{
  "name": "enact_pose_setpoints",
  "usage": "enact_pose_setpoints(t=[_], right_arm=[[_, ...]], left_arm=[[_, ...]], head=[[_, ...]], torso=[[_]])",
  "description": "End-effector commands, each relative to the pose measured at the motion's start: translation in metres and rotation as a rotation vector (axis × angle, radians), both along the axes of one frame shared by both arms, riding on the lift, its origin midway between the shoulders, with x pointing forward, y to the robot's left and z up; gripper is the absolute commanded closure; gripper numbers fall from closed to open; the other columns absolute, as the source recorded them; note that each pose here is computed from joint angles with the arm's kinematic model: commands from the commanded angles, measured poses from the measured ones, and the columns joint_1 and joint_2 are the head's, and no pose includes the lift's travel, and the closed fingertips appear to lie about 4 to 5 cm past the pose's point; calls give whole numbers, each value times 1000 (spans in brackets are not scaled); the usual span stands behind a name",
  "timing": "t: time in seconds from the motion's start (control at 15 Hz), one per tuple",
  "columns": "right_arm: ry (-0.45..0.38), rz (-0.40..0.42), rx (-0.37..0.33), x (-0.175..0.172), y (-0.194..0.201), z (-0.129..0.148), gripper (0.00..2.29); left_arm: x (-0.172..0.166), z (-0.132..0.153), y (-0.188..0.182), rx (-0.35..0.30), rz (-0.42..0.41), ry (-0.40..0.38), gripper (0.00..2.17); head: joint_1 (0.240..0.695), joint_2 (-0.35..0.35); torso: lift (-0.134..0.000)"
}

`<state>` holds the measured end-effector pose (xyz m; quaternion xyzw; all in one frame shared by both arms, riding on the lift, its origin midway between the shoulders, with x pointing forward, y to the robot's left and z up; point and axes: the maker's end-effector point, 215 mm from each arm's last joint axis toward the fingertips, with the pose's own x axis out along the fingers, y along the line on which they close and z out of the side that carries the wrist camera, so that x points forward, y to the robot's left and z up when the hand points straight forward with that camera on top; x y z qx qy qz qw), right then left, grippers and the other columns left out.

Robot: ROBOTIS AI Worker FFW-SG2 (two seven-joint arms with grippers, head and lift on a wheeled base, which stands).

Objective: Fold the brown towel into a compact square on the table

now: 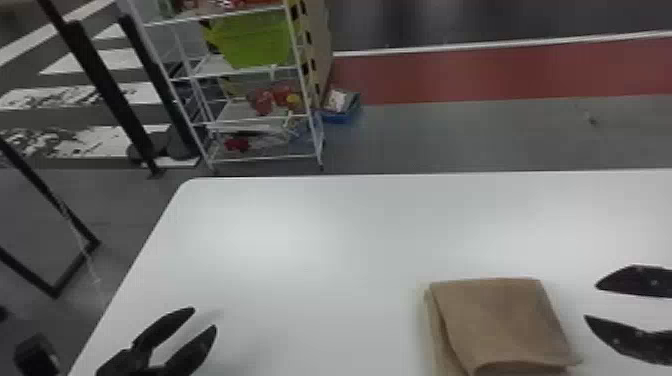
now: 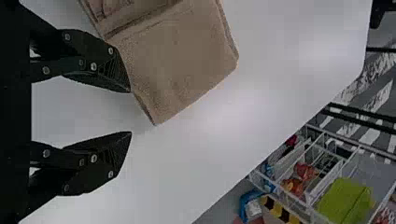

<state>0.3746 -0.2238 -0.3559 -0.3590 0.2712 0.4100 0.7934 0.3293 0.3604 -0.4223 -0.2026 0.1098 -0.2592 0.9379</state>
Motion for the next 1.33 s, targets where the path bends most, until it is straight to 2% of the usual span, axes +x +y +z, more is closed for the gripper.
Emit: enact_pose_setpoints(t=[0.0,0.13,0.33,0.53,0.93,1.07,1.27], right_arm=[[-4,156,-141,-33,24,-16,53],[38,233,-218,-55,39,-40,73],[60,280,-250,-64,54,-55,90],[62,299,-273,-59,65,-62,110],[101,292,-293,-51,75,-83,218],[114,275,-276,-50,78,-84,397],[123,250,-245,-46,81,-81,849]], left_arm=[[-2,-1,0,-3,4,3,33],[-3,-1,4,-1,10,3,33],[-4,-1,4,-2,11,3,33],[-5,0,5,-2,11,2,33],[-10,-1,13,-7,24,1,33],[-9,0,13,-8,23,-1,33],[-10,-1,11,-9,18,0,33]], head=[[695,217],[695,250],[695,319],[695,350],[695,350],[695,350],[695,350]], torso=[[-122],[-122],[-122],[-122],[-122],[-122],[-122]])
